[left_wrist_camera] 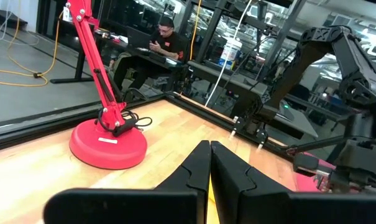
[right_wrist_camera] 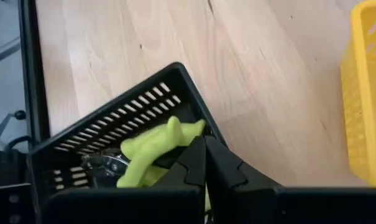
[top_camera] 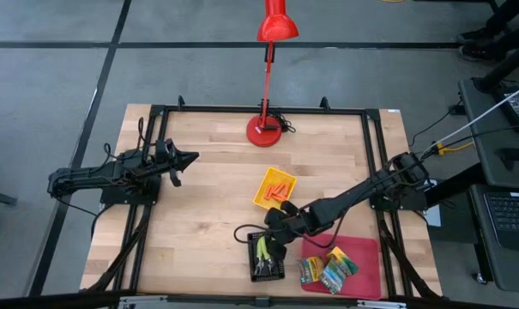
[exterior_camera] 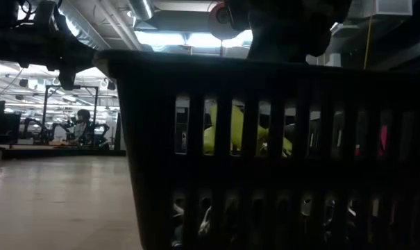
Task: Pick & Place School Supplies
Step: Adjust the bins
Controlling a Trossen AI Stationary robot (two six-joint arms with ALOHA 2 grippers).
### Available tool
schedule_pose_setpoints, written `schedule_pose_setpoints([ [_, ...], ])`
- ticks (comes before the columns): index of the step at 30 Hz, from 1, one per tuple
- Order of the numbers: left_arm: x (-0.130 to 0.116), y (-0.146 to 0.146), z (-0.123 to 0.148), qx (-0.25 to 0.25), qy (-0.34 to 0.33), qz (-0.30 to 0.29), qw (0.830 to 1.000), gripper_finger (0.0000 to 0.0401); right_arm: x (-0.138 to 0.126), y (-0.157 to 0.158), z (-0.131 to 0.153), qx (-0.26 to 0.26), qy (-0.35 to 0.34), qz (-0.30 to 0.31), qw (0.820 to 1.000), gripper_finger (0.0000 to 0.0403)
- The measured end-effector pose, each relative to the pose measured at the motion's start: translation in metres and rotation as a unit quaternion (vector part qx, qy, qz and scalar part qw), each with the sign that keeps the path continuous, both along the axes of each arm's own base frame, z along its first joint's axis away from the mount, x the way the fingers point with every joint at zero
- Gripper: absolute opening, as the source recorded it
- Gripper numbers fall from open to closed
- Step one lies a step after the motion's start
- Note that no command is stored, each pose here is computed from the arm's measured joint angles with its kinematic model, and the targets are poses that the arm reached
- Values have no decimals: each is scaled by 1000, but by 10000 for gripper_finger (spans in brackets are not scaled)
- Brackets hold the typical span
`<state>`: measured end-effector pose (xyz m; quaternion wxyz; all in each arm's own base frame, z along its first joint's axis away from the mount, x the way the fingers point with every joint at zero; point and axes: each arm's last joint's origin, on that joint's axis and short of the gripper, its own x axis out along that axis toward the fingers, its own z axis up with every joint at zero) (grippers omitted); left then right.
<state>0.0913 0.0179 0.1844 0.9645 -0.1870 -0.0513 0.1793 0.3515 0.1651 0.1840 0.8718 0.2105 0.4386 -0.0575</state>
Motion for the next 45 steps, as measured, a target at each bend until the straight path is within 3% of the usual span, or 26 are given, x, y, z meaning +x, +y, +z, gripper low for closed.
schedule_pose_setpoints([
  [10,0,0,0,0,0,0,1000,6,-16,18,-5,12,42,23,999,1],
  [26,0,0,0,0,0,0,1000,6,-6,-1,-6,-26,8,-57,998,1],
  [45,0,0,0,0,0,0,1000,6,-13,-3,-26,-23,58,-23,998,1],
])
